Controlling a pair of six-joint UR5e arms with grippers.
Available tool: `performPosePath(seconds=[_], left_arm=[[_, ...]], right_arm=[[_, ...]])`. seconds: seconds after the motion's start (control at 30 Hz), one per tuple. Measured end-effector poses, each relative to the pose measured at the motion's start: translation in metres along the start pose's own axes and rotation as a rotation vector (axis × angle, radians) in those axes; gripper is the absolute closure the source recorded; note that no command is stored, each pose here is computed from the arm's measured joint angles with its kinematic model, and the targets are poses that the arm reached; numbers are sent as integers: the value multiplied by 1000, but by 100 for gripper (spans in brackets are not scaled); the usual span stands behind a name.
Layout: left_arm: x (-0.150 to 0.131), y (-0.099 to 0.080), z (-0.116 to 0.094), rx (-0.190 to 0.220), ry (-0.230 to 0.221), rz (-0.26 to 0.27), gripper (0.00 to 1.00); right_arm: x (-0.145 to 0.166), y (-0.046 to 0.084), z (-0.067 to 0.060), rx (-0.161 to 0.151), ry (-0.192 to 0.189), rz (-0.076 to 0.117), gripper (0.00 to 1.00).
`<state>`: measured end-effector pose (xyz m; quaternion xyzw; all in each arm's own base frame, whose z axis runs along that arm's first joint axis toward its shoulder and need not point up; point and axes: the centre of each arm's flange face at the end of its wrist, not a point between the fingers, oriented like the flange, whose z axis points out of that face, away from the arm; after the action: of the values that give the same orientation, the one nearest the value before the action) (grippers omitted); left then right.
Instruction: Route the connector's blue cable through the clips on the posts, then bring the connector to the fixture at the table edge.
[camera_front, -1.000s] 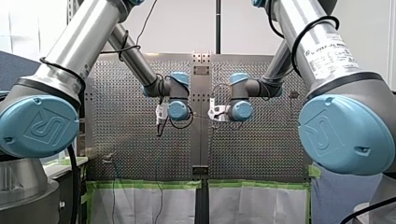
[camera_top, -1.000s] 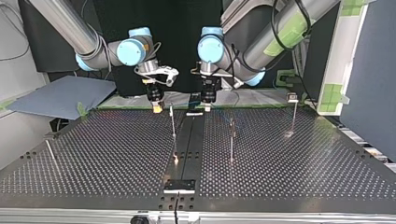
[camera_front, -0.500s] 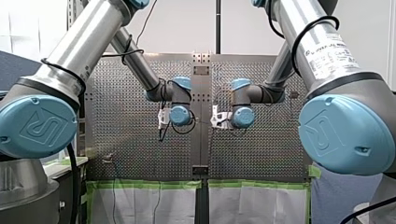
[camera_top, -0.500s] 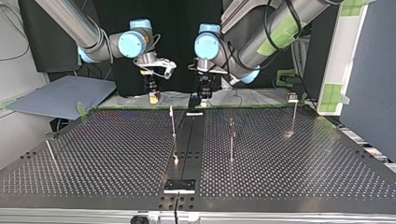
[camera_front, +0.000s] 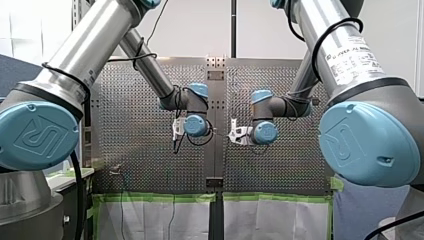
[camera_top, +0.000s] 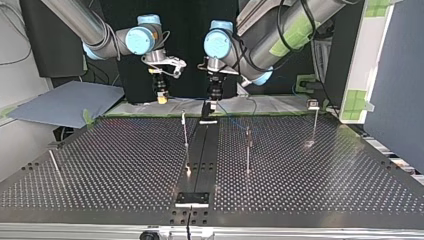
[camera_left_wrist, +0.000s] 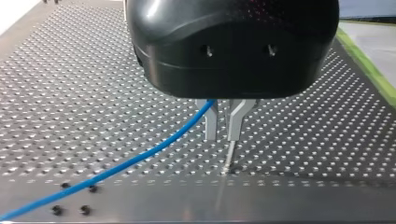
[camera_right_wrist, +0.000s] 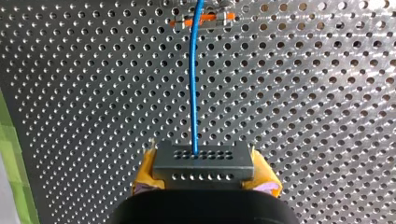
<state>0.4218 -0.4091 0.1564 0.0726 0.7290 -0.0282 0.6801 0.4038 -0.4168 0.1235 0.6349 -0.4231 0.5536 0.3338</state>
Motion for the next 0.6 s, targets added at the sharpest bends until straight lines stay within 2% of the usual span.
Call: performPosePath(seconds=[0.2,0.43,0.6], left_arm=[[21,-3,3,0,13,4,86],[23,-2,7,-4,7,-6,86],[24,-2,8,-3,6,-9,86]], right_arm=[[-2,5,0,-9,4,-4,100],[-6,14,0,-28,4,-14,100],[-16,24,-1,-49,11,-13,100]])
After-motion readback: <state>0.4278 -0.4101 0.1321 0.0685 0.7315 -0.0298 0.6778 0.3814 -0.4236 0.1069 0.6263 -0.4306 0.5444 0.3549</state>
